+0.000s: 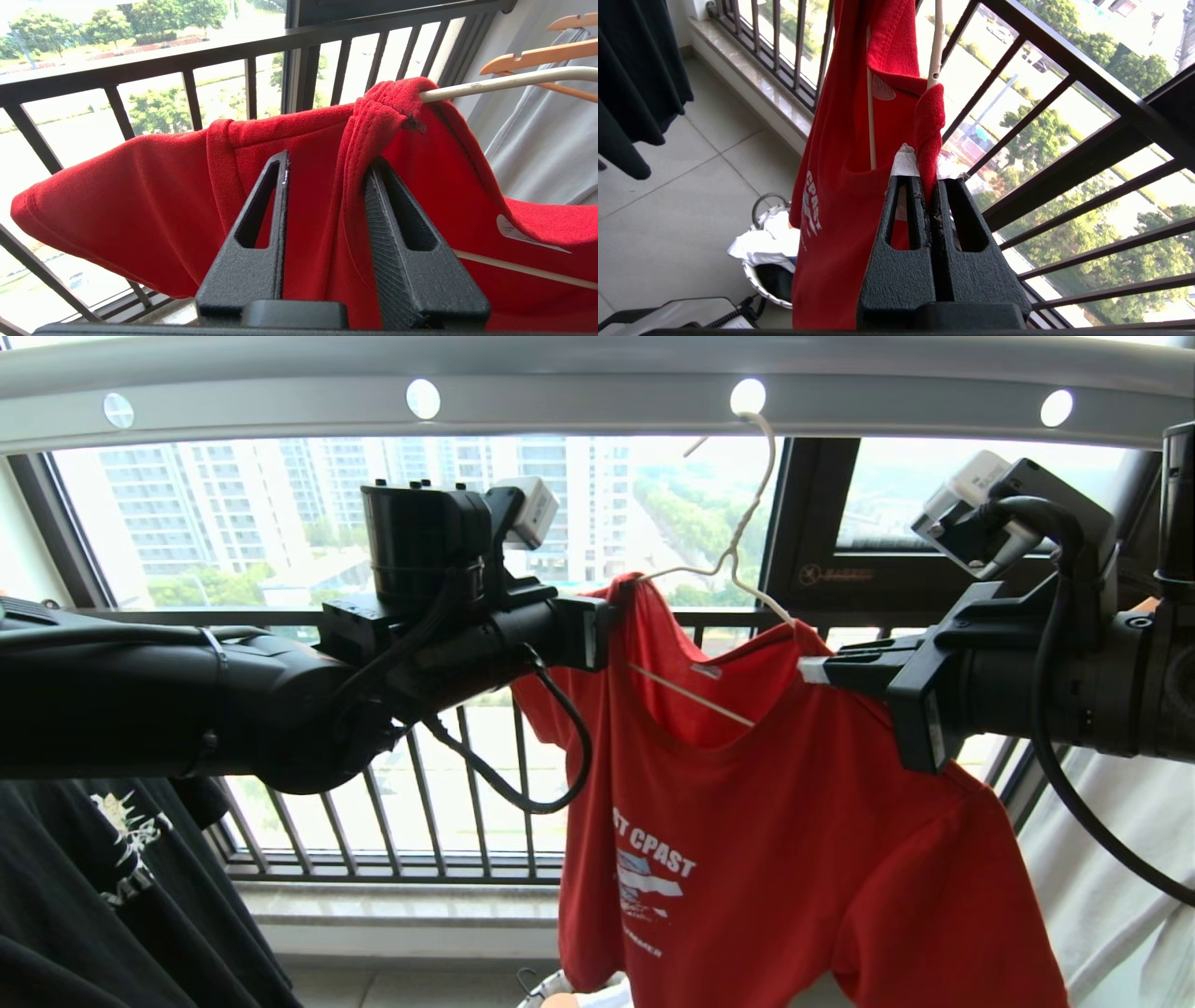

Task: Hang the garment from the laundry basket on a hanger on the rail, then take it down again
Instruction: Take the clothes off the clothes rack

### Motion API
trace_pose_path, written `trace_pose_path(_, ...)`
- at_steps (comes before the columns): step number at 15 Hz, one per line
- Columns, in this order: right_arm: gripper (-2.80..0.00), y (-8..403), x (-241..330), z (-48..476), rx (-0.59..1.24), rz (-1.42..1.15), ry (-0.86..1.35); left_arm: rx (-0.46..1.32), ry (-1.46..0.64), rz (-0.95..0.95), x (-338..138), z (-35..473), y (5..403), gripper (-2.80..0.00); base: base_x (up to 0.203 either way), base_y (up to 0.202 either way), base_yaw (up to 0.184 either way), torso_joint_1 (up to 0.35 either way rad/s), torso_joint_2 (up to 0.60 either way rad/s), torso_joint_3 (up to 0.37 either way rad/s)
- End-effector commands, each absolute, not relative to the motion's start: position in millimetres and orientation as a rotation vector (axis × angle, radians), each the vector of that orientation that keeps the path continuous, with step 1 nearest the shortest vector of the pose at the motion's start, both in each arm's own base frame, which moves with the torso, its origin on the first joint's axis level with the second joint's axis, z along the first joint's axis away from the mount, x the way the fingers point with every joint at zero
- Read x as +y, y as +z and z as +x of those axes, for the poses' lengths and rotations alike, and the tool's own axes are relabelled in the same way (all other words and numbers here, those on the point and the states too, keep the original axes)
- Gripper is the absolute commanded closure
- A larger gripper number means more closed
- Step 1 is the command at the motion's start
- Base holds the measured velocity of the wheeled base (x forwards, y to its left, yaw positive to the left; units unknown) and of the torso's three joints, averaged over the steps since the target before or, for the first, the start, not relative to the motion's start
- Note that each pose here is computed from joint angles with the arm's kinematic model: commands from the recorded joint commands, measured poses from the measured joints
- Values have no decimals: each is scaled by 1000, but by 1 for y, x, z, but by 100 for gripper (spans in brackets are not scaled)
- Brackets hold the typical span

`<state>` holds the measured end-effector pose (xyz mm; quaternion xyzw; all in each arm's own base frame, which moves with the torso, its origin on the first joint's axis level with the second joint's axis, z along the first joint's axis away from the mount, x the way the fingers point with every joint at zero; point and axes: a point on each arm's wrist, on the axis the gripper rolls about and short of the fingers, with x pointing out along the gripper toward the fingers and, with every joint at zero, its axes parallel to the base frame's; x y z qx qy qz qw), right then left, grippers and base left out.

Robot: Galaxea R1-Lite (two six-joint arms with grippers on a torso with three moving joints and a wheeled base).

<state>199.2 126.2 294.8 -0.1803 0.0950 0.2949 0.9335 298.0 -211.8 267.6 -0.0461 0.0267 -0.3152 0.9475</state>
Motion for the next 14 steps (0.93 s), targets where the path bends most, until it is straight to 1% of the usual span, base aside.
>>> trace_pose_path(1,0,295,126,199,194,-373,604,54,-639,-94,-211,299,267,-280,0,0,0,0,0,0)
trace_pose_path(7,0,295,126,199,194,-373,604,50,-624,-99,-204,299,269,-280,0,0,0,0,0,0)
trace_pose_path(10,0,294,127,200,195,-373,605,41,-636,-101,-190,276,278,-280,0,0,0,0,0,0)
trace_pose_path(12,0,295,126,199,193,-375,603,65,-631,-97,-182,265,272,-280,0,0,0,0,0,0)
trace_pose_path(14,0,295,126,199,192,-379,605,114,-606,-84,-170,264,257,-280,0,0,0,0,0,0)
